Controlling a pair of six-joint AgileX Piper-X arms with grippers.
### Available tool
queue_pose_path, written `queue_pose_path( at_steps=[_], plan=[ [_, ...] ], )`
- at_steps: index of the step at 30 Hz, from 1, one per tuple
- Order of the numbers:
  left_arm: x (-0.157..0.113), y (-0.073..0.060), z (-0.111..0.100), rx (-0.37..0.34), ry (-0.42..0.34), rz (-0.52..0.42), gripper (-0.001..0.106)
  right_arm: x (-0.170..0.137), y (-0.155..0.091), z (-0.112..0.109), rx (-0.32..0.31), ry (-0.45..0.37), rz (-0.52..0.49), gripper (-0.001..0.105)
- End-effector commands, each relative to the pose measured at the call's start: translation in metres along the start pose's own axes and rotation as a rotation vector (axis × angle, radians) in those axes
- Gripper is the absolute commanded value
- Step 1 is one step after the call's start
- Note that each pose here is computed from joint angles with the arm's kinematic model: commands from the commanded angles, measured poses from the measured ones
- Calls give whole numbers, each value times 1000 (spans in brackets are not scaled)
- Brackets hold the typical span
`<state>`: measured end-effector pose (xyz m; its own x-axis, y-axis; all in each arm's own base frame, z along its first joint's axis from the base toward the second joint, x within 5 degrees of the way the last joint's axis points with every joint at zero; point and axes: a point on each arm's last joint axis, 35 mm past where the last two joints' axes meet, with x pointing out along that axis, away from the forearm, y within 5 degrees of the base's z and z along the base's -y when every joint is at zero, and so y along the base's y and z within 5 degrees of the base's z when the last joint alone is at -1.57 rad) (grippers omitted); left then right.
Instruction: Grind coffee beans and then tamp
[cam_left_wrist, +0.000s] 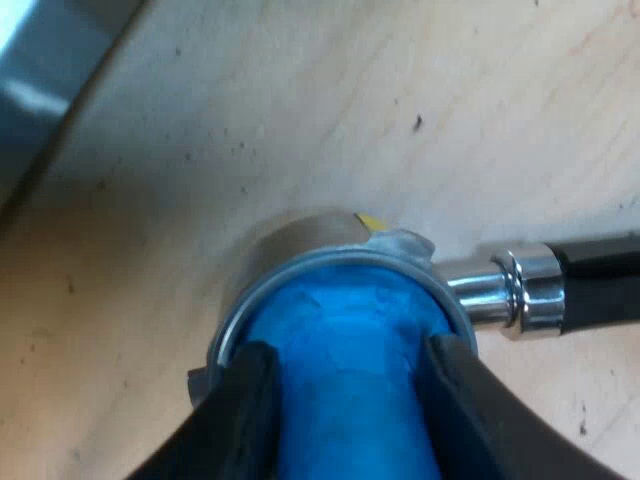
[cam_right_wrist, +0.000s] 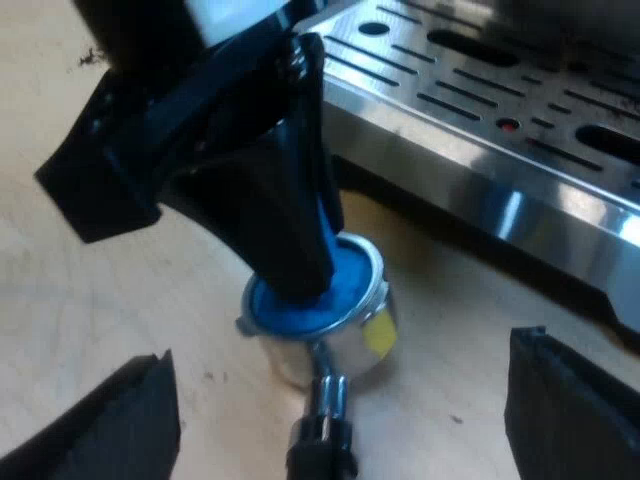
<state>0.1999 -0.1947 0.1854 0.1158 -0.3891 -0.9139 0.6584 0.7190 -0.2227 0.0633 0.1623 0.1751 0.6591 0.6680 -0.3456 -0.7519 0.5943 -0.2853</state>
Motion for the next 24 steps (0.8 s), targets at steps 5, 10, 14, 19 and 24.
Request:
queue_pose_path(
  at_steps=[5, 10, 14, 19, 24],
  plan=[
    [-27, -8, 12, 21, -93, 0, 0, 0, -1, 5, 4, -38, -7, 69],
    [-44, -13, 19, 25, -113, 0, 0, -1, -1, 9, 12, -77, -4, 69],
    [-55, -12, 13, 17, -82, 68, 0, -1, 1, 11, -5, -91, 60, 69],
    [-68, -6, 2, -39, -44, 103, 0, -1, 2, 15, -22, -108, 96, 69],
    [-85, 9, -4, -105, -65, 172, 0, -1, 2, 15, -22, -108, 96, 69]
  ],
)
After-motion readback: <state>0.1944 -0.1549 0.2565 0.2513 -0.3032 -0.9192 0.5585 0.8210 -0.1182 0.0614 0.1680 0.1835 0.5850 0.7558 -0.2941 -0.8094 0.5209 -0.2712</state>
